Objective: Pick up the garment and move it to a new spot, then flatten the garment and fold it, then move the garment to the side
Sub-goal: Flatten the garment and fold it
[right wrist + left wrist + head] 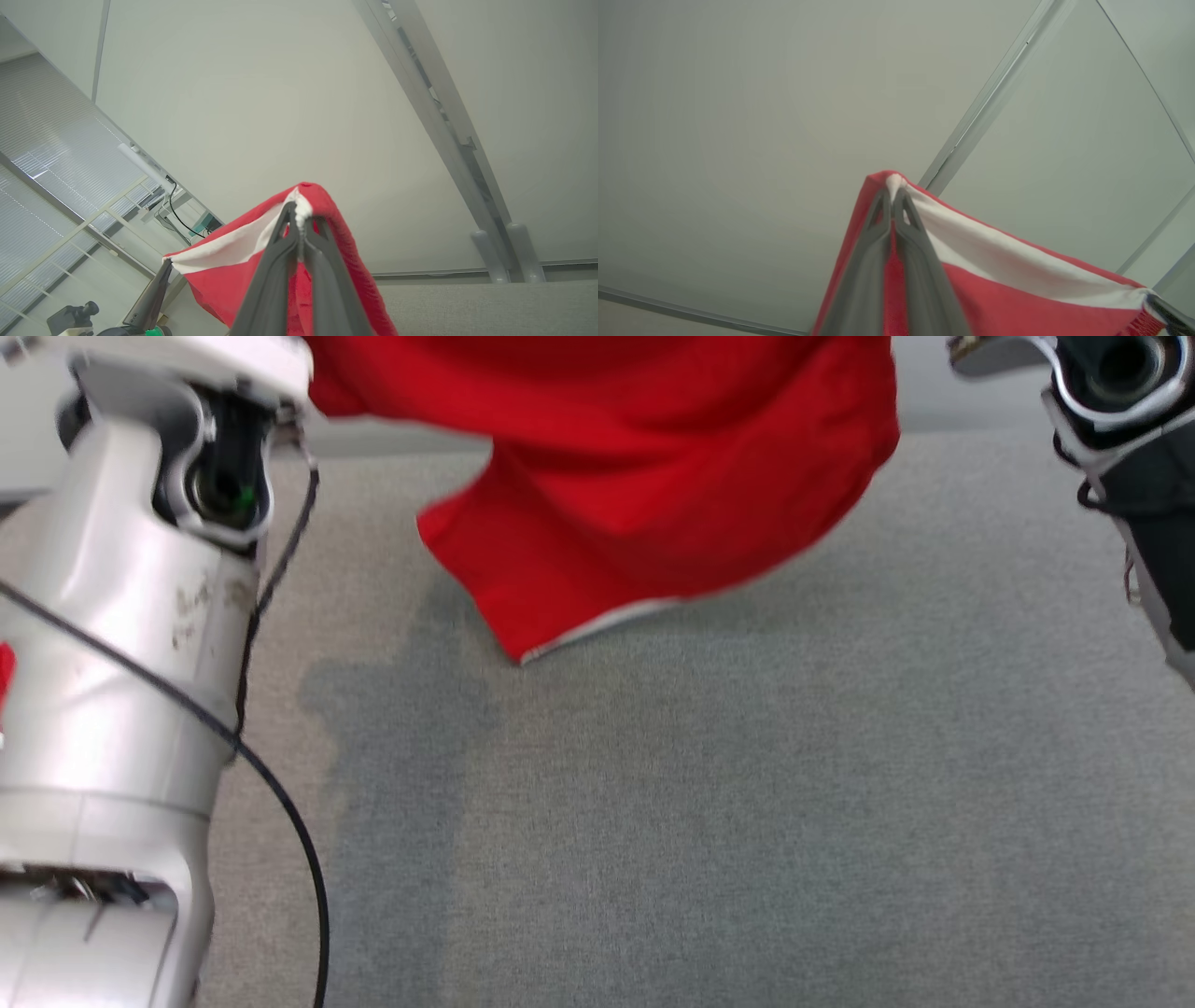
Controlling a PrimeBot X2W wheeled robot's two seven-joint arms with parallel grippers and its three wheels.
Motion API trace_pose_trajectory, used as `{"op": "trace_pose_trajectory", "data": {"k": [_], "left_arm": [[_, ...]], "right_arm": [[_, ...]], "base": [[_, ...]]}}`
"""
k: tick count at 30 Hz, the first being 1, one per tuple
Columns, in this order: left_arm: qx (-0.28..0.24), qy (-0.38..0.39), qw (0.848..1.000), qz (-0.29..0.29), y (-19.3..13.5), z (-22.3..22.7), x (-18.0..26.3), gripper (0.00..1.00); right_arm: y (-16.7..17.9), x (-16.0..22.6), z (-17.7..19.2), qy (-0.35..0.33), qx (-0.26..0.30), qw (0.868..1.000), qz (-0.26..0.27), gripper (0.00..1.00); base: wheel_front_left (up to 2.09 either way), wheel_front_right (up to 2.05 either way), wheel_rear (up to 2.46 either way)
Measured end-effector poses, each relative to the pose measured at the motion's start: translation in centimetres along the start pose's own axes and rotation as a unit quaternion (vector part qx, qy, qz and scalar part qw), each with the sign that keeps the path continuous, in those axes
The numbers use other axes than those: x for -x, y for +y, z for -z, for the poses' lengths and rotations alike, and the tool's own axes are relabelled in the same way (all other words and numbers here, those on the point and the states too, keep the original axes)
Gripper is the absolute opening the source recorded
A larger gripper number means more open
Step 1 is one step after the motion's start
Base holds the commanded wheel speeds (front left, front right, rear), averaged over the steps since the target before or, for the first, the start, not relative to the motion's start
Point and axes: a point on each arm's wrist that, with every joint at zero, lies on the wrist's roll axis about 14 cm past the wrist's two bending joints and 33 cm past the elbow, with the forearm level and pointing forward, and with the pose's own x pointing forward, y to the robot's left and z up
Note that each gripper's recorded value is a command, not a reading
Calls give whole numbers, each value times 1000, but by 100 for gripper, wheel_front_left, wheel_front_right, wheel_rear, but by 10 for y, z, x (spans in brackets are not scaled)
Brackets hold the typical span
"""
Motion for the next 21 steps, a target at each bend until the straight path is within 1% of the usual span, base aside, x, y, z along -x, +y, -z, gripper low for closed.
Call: {"op": "trace_pose_trajectory", "data": {"k": [2,4,8,10,12,15,18,20,21], "left_arm": [[-19,-4,1000,7,-2,0,-18,0],[-24,-11,1000,5,3,2,-34,0],[-28,-51,998,13,4,-7,-65,0],[-27,-70,997,22,4,-11,-78,0],[-23,-77,996,23,5,-12,-83,0],[-19,-83,996,19,20,-6,-94,0],[-15,-89,996,15,35,1,-100,0],[-18,-94,995,15,47,7,-102,0],[-20,-89,996,9,57,15,-102,0]], "right_arm": [[-2,-16,-5,-21,38,999,-3,0],[-8,-30,-10,-47,72,996,-5,0],[-21,-55,-20,-107,152,983,-10,0],[-27,-67,-18,-123,178,976,-16,0],[-31,-72,-17,-127,184,975,-16,0],[-50,-88,-7,-125,199,972,-11,0],[-59,-99,-13,-147,208,967,-17,0],[-74,-105,-2,-148,207,967,-13,0],[-86,-106,13,-137,207,969,-7,0]], "base": [[0,0,0],[0,0,0],[0,0,0],[0,0,0],[0,0,0],[0,0,0],[0,0,0],[0,0,0],[0,0,0]]}}
